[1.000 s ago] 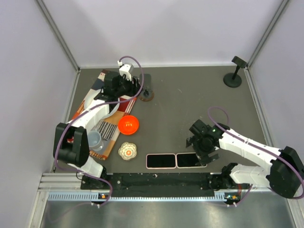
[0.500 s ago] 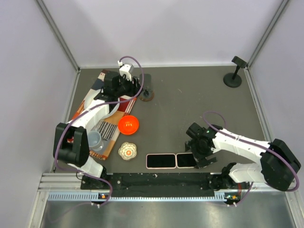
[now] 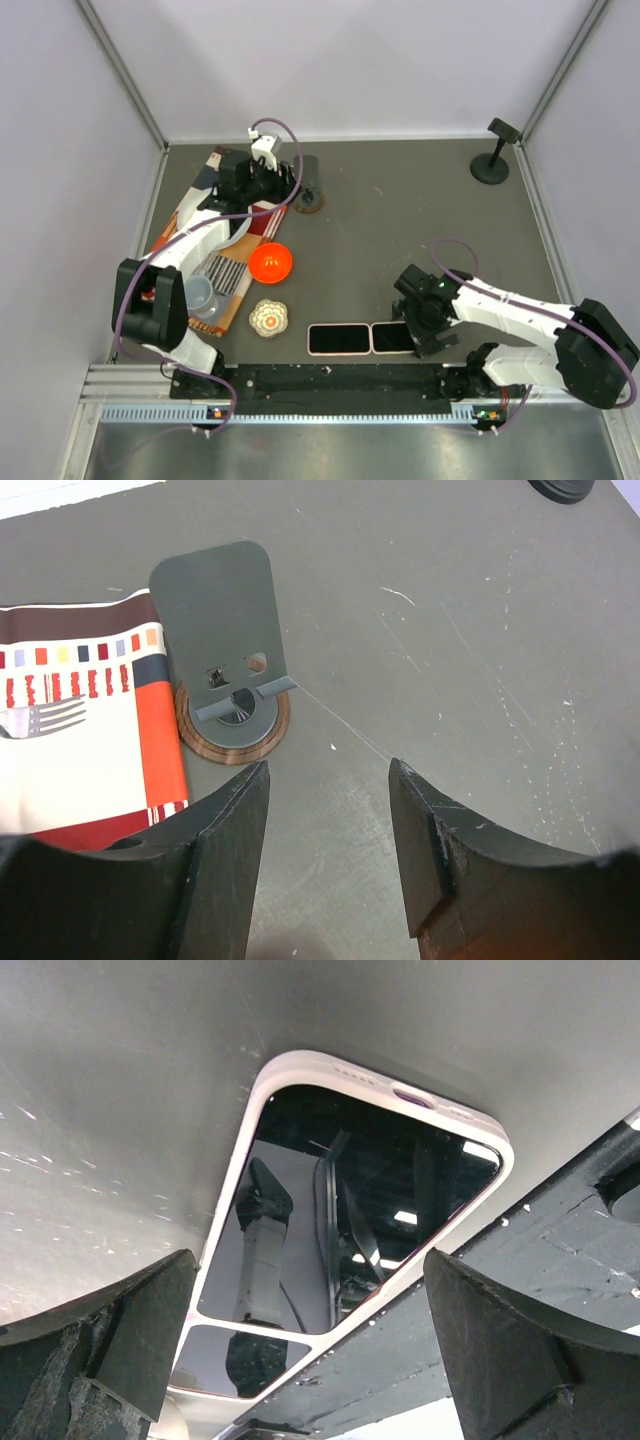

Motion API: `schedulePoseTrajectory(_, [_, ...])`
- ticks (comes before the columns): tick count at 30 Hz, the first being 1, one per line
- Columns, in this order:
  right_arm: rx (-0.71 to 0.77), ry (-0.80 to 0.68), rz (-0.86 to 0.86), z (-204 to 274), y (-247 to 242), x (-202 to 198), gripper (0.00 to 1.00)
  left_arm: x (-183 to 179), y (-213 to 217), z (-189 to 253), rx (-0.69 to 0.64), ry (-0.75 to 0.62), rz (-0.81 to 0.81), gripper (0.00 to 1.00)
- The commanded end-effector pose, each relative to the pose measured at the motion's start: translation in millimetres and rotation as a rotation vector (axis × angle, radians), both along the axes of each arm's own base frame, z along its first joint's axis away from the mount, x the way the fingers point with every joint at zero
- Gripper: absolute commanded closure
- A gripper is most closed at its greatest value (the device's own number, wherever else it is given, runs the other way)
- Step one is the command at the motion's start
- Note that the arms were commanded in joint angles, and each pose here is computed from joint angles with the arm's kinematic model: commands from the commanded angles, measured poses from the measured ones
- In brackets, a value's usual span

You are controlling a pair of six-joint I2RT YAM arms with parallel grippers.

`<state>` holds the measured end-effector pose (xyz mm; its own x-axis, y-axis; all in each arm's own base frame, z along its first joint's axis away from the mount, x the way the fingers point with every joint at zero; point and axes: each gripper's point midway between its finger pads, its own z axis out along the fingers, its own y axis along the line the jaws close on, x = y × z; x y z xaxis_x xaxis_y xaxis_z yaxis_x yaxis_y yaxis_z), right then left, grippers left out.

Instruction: Place the phone on the phone stand

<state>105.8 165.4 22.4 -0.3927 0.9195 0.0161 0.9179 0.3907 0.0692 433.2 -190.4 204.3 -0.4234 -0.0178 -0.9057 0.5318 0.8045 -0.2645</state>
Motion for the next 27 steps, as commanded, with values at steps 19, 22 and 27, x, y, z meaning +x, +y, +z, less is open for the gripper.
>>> schedulePoseTrajectory(19, [-0.062, -0.247, -0.137, 2.6, -19.4, 46.6, 0.01, 5.6, -6.1, 13.6, -0.041, -0.045, -0.029, 0.44])
schedulePoseTrajectory(22, [-0.075, -0.221, -0.131, 1.2, -20.4, 50.5, 0.01, 5.5, -5.5, 13.5, -0.038, -0.045, -0.027, 0.44])
schedulePoseTrajectory(27, [-0.109, -0.198, -0.091, 2.8, -29.4, 60.7, 0.03, 5.5, -5.1, 12.8, -0.034, -0.044, -0.026, 0.44])
